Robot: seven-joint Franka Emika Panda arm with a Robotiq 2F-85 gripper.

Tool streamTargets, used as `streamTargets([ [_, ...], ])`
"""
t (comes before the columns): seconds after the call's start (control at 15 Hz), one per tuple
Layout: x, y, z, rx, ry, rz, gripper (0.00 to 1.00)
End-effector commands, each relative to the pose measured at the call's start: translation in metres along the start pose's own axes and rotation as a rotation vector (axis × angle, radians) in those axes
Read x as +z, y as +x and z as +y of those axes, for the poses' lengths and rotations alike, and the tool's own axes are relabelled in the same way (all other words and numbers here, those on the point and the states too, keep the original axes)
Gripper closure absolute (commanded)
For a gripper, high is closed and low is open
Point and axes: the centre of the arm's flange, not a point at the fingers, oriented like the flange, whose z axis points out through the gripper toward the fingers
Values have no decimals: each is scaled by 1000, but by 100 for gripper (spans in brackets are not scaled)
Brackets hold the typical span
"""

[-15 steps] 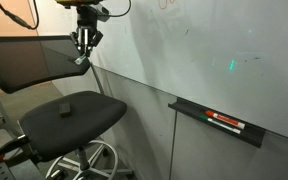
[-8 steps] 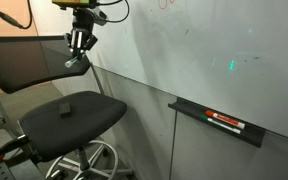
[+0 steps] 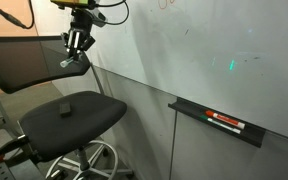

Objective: Use the marker on the chair to write on the white board

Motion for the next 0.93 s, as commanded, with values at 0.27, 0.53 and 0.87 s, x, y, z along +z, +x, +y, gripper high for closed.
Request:
streamTargets([
  [0.27, 1, -10, 0, -11, -35, -12, 92],
  [0.53, 14, -3, -18, -55, 1, -44, 92],
  [0.87, 36, 29, -66, -189, -27, -66, 92],
])
